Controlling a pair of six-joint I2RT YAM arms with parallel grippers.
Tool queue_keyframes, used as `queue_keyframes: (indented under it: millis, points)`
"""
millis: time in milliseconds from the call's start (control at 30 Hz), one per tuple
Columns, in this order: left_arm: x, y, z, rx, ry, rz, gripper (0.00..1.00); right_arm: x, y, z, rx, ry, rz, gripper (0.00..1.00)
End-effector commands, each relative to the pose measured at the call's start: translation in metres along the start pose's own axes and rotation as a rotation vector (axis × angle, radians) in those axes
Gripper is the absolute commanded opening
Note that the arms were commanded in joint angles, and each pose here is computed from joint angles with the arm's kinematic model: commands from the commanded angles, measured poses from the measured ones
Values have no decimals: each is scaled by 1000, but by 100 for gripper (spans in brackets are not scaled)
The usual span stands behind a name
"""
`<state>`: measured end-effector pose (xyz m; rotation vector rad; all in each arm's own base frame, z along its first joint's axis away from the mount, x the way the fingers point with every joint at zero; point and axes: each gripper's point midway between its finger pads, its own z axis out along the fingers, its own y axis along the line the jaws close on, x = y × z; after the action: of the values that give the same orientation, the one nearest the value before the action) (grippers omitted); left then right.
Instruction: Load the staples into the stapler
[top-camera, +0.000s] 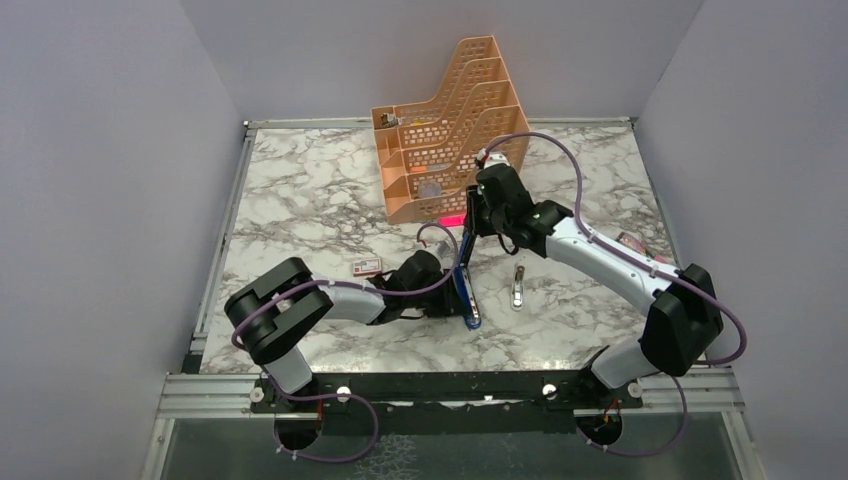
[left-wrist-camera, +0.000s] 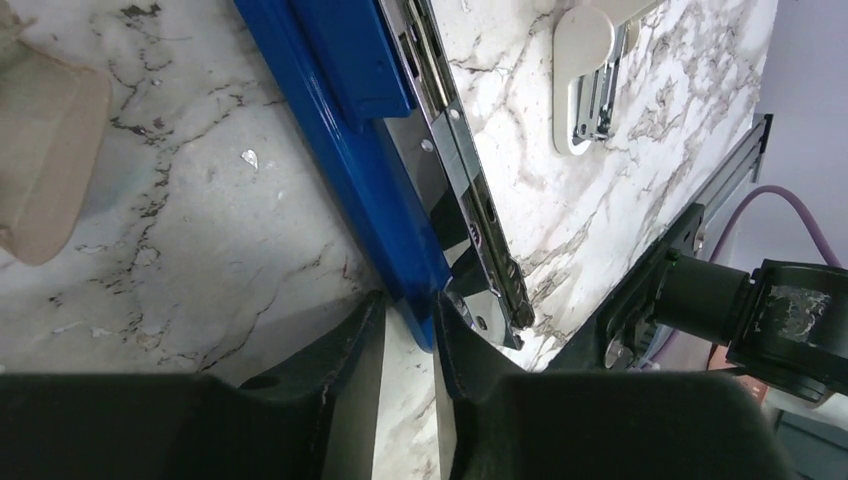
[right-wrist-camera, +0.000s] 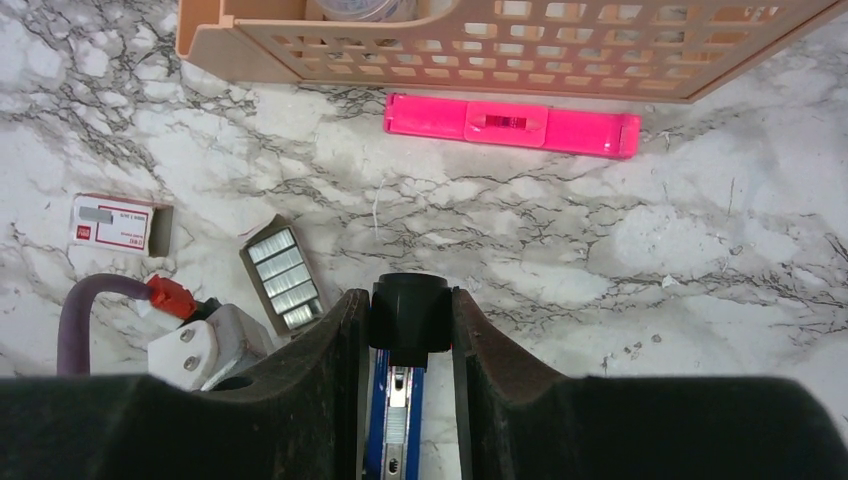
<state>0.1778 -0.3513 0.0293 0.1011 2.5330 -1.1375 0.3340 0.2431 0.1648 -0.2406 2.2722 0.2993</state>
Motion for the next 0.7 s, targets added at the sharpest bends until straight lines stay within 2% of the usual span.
queue_keyframes:
  millis: [0,200,667]
  points:
    - [-7,4,8,-24,-41,-5,22,-16,12,-14,-79,-56,39,29]
    - [0,22,14,-76,-30,-30,9,-2,15,-25,-120,-18,50,28]
    - [0,34,19,-120,-44,-31,7,77,5,-54,-172,152,82,27]
